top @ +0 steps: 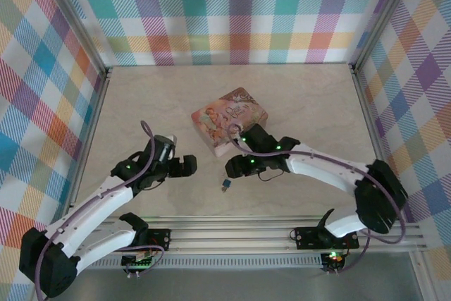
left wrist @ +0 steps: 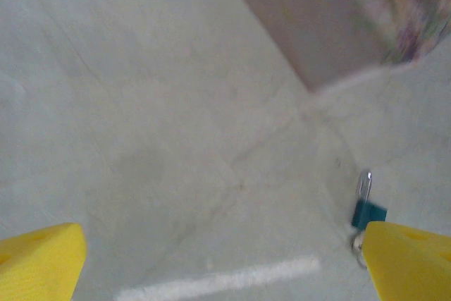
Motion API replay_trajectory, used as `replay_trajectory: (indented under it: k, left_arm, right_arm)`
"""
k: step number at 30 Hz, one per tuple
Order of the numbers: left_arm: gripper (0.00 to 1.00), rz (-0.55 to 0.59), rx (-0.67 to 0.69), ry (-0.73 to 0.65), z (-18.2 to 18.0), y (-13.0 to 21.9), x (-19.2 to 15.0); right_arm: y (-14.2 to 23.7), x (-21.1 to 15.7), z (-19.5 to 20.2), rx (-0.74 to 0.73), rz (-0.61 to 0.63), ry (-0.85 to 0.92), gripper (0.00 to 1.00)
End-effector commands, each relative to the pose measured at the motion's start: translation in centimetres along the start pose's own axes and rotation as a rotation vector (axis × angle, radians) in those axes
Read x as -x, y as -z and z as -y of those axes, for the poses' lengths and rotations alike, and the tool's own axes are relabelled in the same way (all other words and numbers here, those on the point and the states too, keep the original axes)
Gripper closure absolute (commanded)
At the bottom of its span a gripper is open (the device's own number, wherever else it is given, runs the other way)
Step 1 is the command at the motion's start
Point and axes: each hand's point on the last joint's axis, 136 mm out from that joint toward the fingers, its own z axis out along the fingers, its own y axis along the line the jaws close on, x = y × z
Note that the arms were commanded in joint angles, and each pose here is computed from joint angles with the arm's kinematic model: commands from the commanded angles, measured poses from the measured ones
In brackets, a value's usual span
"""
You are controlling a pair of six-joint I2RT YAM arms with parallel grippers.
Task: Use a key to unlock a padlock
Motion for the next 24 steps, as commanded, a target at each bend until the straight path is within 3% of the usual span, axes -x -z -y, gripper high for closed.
replay_trajectory:
  k: [1,8,17,21,24]
  left_arm:
    - [0.0,0.118,0.063,-0.086,-0.7,2.9,3.8]
    - [0.0,0.397,0.229,-0.234,-1.7,7.4,11.2]
    - [0.0,0.581,0.349,-0.428,-1.8,6.2,14.9]
    - [0.0,0.633,0.379,-0.395,-3.4,4.3,15.2]
    - [0.0,0.712,0.306,-0.302,-4.8,2.9,15.0]
  right_arm:
    - [4.5,2.2,1.5,-0.13,0.148,0.08,0.33]
    - [12.9,4.5,6.1,-0.385,0.528,0.11,0.0]
    - [19.5,5.8,12.3,-0.66,0.915,0.206,0.0]
    - [19.6,6.0,17.3,-0.735,0.923,0.078,0.0]
    - [18.9,6.1,20.7,-0.763,0.945,-0.006,0.0]
